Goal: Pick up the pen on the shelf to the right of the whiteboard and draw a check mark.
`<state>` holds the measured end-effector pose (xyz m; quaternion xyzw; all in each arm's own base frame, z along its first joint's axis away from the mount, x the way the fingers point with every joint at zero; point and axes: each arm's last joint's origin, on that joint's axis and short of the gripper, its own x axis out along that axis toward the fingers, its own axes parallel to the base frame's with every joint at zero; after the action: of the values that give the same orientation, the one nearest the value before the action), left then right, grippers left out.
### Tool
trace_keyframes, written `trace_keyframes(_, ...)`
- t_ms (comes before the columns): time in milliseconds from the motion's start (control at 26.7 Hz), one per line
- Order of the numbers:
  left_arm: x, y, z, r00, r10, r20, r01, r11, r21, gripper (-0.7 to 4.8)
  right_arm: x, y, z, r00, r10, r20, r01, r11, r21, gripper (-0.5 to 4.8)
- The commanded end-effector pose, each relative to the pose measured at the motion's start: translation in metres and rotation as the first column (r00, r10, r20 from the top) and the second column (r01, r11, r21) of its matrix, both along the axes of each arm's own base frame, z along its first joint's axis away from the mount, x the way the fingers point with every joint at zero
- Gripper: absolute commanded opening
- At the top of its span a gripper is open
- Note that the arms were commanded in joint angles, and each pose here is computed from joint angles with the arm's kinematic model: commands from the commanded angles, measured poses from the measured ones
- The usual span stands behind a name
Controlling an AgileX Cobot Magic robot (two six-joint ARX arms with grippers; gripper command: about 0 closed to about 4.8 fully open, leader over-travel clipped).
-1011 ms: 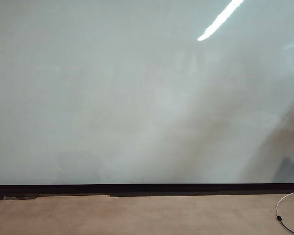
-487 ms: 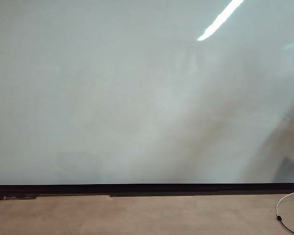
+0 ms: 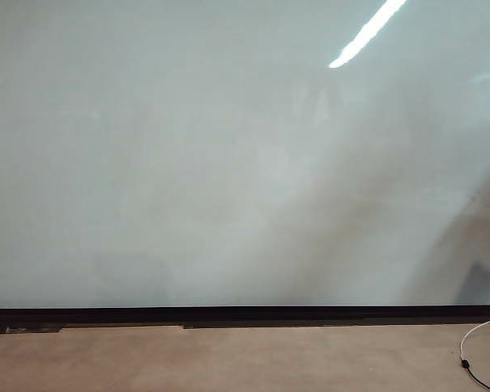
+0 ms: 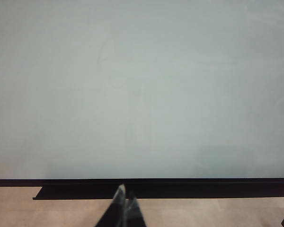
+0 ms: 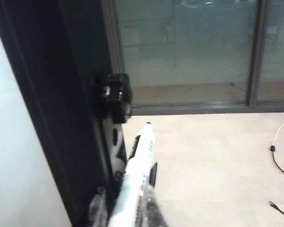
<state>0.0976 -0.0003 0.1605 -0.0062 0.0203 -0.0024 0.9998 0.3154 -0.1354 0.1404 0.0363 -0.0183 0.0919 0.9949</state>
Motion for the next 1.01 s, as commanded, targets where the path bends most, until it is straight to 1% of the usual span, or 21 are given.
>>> trace_keyframes(37, 0.000, 0.000, 0.002, 1.000, -0.001, 0.015, 0.000, 1.000, 0.005, -0.04, 0.000, 0.000, 0.003, 1.000, 0.020, 0.013, -0.020, 1.000, -0.004, -0.06)
trace_keyframes(337, 0.000, 0.000, 0.002, 1.000, 0.000, 0.015, 0.000, 1.000, 0.005, -0.05, -0.001, 0.001, 0.008, 0.998, 0.031, 0.048, -0.030, 0.999, -0.023, -0.06)
trace_keyframes(487, 0.000, 0.000, 0.002, 1.000, -0.001, 0.015, 0.000, 1.000, 0.005, -0.05, -0.003, -0.002, 0.014, 0.998, 0.016, 0.069, -0.014, 0.999, -0.032, -0.06)
trace_keyframes(637, 0.000, 0.000, 0.002, 1.000, 0.000, 0.015, 0.000, 1.000, 0.005, -0.05, -0.006, -0.007, 0.020, 0.996, -0.024, 0.085, 0.027, 0.999, -0.036, -0.06)
trace_keyframes(749, 0.000, 0.000, 0.002, 1.000, -0.001, 0.015, 0.000, 1.000, 0.004, -0.04, -0.012, -0.011, 0.022, 0.988, -0.143, 0.062, 0.144, 0.989, -0.012, -0.06)
trace_keyframes(787, 0.000, 0.000, 0.002, 1.000, -0.001, 0.015, 0.000, 1.000, 0.005, -0.04, -0.018, -0.010, 0.022, 0.976, -0.207, 0.061, 0.208, 0.978, -0.005, -0.06)
trace_keyframes(861, 0.000, 0.000, 0.002, 1.000, 0.000, 0.015, 0.000, 1.000, 0.005, -0.04, -0.026, -0.004, 0.025, 0.962, -0.267, 0.063, 0.267, 0.964, 0.003, -0.06)
trace_keyframes(899, 0.000, 0.000, 0.002, 1.000, -0.001, 0.016, 0.000, 1.000, 0.005, -0.05, -0.030, -0.002, 0.027, 0.959, -0.275, 0.065, 0.276, 0.961, 0.004, -0.06)
trace_keyframes(1011, 0.000, 0.000, 0.002, 1.000, 0.000, 0.016, 0.000, 1.000, 0.005, -0.04, -0.048, 0.016, 0.038, 0.937, -0.336, 0.092, 0.337, 0.942, 0.012, -0.06)
